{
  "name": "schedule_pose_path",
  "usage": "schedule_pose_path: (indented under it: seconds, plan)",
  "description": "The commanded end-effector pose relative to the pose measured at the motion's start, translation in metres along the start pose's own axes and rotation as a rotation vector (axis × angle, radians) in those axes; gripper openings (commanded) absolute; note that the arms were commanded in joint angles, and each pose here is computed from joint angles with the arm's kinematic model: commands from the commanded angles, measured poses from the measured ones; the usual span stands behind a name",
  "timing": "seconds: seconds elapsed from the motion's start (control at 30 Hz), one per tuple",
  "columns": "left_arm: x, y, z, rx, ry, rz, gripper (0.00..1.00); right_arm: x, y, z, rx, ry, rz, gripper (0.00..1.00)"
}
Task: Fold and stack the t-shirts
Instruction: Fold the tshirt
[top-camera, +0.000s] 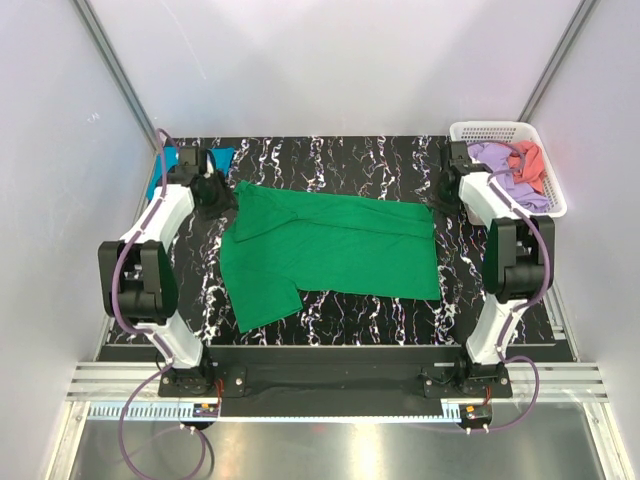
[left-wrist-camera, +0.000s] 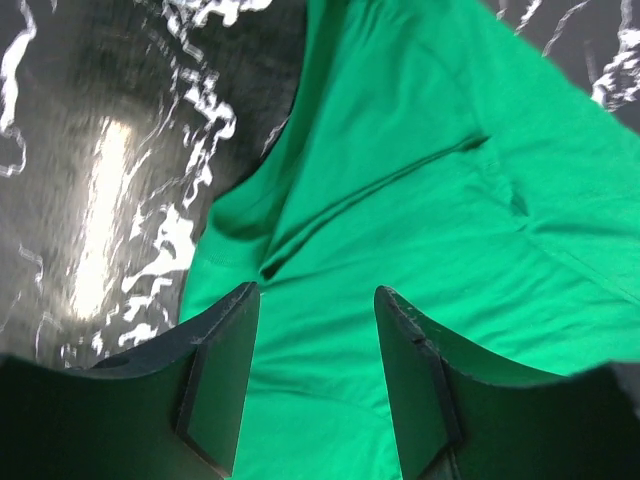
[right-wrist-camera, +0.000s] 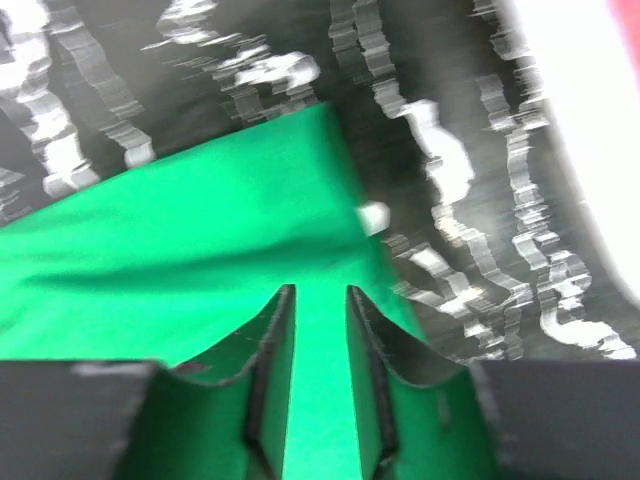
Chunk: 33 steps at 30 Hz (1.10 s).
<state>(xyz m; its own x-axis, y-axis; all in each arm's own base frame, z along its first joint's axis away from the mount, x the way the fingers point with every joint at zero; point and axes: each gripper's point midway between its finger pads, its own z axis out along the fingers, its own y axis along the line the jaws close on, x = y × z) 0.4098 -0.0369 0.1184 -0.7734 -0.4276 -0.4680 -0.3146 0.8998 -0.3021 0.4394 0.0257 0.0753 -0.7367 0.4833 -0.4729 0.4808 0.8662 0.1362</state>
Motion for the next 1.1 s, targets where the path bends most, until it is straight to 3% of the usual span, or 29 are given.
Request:
schedule_pose_path:
  seconds: [0.0, 0.07, 0.2, 0.37, 0.6, 0.93, 1.07]
  plan:
    - [-0.014, -0.021, 0.009, 0.136, -0.033, 0.067, 0.56, -0.003, 0.058, -0.048, -0.202, -0.031, -0.015, 0.36]
    - [-0.017, -0.023, 0.012, 0.147, -0.039, 0.095, 0.56, 0.011, 0.094, -0.060, -0.320, -0.017, -0.042, 0.41]
    - [-0.011, -0.009, 0.021, 0.072, 0.024, 0.101, 0.54, 0.024, 0.125, -0.073, -0.371, -0.018, -0.054, 0.43]
    - [0.013, 0.011, 0.027, 0.007, 0.060, 0.090, 0.52, 0.036, 0.138, -0.076, -0.393, 0.003, -0.053, 0.43]
    - [0.022, 0.003, 0.035, 0.067, 0.078, 0.068, 0.52, 0.049, 0.158, -0.083, -0.450, 0.038, -0.099, 0.43]
    - [0.026, 0.000, 0.039, 0.094, 0.064, 0.099, 0.51, 0.096, 0.284, -0.084, -0.761, 0.149, -0.333, 0.45]
    - [0.032, 0.003, 0.047, 0.097, 0.088, 0.121, 0.51, 0.118, 0.314, -0.074, -0.796, 0.199, -0.368, 0.46]
